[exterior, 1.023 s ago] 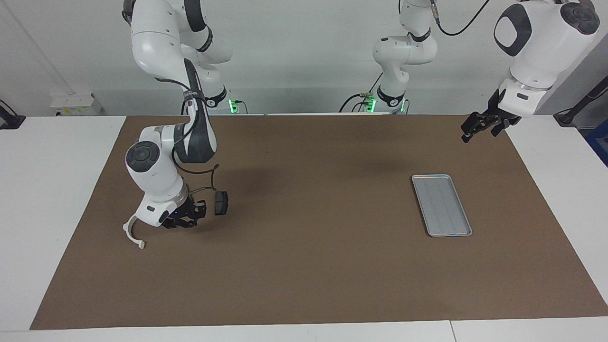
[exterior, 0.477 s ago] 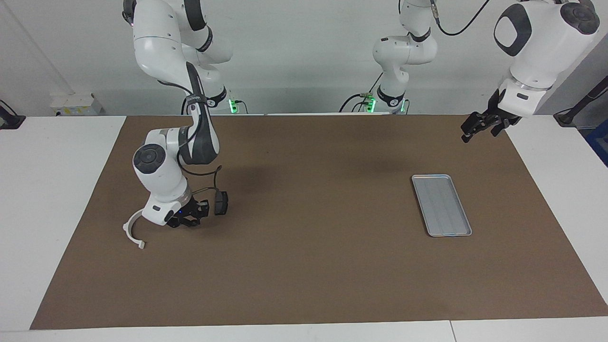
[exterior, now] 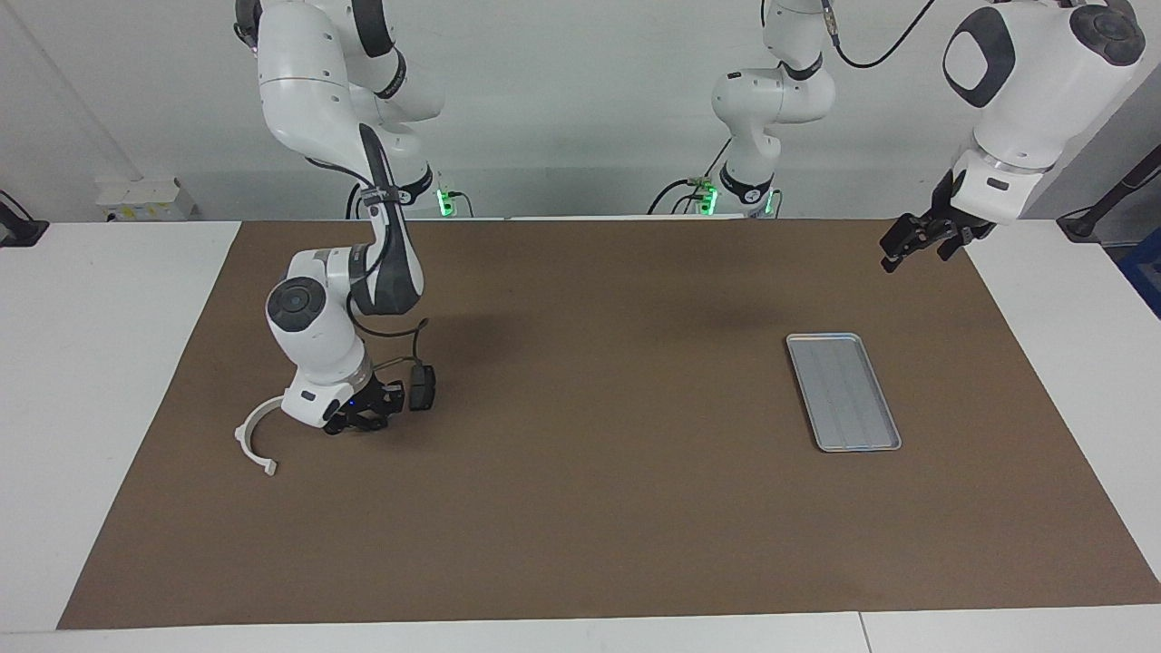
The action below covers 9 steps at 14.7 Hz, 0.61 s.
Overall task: Place bearing gear from tray to pile
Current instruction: 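Lower the gear beside the first gear and open the right gripper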
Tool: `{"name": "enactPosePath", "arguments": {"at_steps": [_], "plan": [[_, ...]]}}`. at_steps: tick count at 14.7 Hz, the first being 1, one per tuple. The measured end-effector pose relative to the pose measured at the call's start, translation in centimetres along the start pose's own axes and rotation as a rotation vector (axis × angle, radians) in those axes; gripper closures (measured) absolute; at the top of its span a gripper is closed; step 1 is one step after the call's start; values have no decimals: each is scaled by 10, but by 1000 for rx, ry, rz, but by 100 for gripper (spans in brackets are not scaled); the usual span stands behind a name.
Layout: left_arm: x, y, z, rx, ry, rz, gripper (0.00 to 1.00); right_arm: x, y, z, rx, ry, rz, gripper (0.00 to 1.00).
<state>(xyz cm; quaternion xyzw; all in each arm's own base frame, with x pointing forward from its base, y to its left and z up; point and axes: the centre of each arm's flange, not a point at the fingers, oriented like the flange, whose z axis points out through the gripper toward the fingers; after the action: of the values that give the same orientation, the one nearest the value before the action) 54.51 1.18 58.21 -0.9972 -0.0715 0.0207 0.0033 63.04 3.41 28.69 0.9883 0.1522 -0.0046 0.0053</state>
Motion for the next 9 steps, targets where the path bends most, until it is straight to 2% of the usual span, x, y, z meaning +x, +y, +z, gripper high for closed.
{"name": "enactPosePath", "arguments": {"at_steps": [1, 3, 6, 8, 9], "plan": [[0, 0, 0, 0, 0, 0, 0, 0, -1, -1, 1, 1, 14, 62], [0, 0, 0, 0, 0, 0, 0, 1, -3, -10, 4, -8, 26, 41], [0, 0, 0, 0, 0, 0, 0, 10, 0, -55, 5, -25, 39, 3], [0, 0, 0, 0, 0, 0, 0, 18, 6, -117, 0, -22, 55, 0], [0, 0, 0, 0, 0, 0, 0, 18, 11, -155, -10, 9, 64, 0]]}}
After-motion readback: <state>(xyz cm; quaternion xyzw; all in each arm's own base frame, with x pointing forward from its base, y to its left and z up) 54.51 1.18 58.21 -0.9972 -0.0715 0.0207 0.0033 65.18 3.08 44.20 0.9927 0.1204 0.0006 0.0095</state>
